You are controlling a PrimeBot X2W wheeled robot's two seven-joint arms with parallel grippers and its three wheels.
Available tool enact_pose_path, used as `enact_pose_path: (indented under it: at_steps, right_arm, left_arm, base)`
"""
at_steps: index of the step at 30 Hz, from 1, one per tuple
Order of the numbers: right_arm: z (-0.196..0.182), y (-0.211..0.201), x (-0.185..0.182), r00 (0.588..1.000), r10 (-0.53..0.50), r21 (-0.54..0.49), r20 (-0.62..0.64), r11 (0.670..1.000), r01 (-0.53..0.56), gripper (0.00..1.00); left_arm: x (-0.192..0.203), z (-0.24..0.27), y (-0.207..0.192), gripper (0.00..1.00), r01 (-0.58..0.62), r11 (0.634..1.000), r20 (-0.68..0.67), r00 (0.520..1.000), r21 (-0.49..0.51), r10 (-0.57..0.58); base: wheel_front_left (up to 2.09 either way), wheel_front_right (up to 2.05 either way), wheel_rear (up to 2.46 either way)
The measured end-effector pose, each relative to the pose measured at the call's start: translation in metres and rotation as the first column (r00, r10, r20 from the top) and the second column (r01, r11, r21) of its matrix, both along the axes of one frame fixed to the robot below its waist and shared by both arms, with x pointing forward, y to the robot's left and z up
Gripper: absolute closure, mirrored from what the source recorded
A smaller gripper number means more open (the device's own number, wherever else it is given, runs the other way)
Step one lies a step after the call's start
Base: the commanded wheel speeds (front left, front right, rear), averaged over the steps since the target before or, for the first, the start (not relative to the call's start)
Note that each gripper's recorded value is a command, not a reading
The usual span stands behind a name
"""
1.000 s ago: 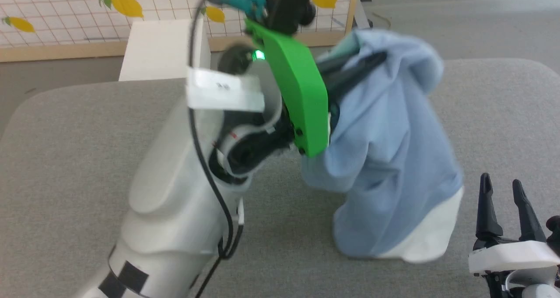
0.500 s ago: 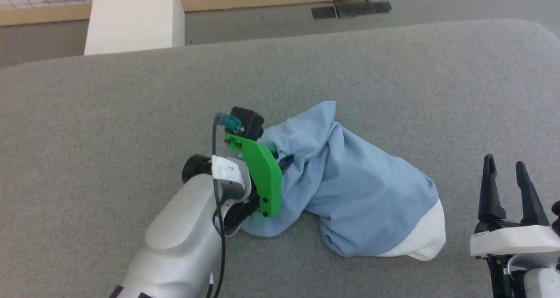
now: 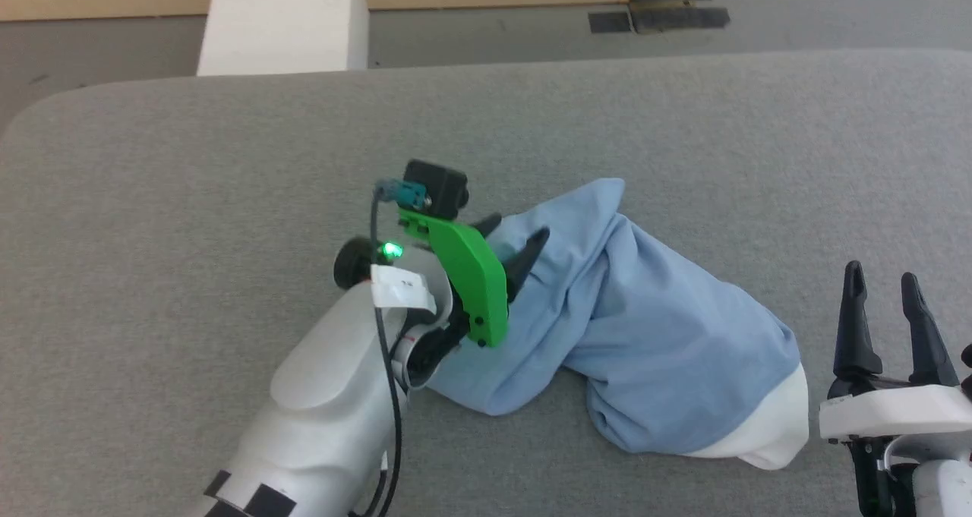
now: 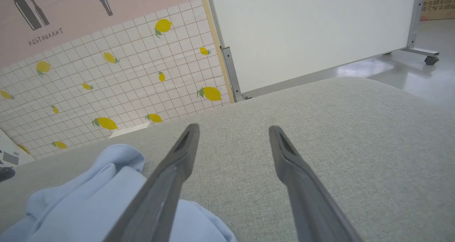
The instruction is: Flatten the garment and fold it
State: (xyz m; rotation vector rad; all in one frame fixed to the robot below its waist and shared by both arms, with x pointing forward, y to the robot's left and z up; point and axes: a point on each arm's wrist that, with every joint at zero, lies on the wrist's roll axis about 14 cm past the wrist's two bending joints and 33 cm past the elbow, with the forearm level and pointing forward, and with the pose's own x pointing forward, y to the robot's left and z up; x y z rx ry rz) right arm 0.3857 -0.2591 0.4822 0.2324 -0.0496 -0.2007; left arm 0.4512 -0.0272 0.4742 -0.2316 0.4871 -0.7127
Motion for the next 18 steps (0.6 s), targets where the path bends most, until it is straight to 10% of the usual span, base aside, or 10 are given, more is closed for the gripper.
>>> enact_pose_path:
  at_steps: [7, 8, 11, 18]
  right_arm:
    - [0.012, 0.012, -0.001, 0.999, 0.036, -0.001, 0.034, 0.999, -0.036, 0.0]
    - [0.018, 0.015, -0.002, 0.998, 0.045, 0.0, 0.053, 0.999, -0.045, 0.0]
    - [0.026, 0.016, -0.003, 0.996, 0.047, -0.003, 0.078, 0.999, -0.047, 0.0]
    - [0.032, 0.01, -0.008, 0.995, 0.03, -0.009, 0.094, 1.0, -0.029, 0.0]
  left_arm:
    - [0.02, 0.098, 0.047, 0.0, -0.142, 0.973, 0.305, 0.932, -0.184, 0.194]
    - [0.016, 0.134, 0.085, 0.0, -0.237, 0.933, 0.441, 0.831, -0.271, 0.339]
    - [-0.001, 0.151, 0.116, 0.0, -0.303, 0.889, 0.521, 0.726, -0.343, 0.449]
    - [-0.042, 0.137, 0.175, 0.0, -0.501, 0.763, 0.508, 0.569, -0.409, 0.647]
  base:
    - [0.0, 0.0, 0.0]
    - [0.0, 0.0, 0.0]
    - [0.0, 0.0, 0.0]
    - [0.0, 0.0, 0.0]
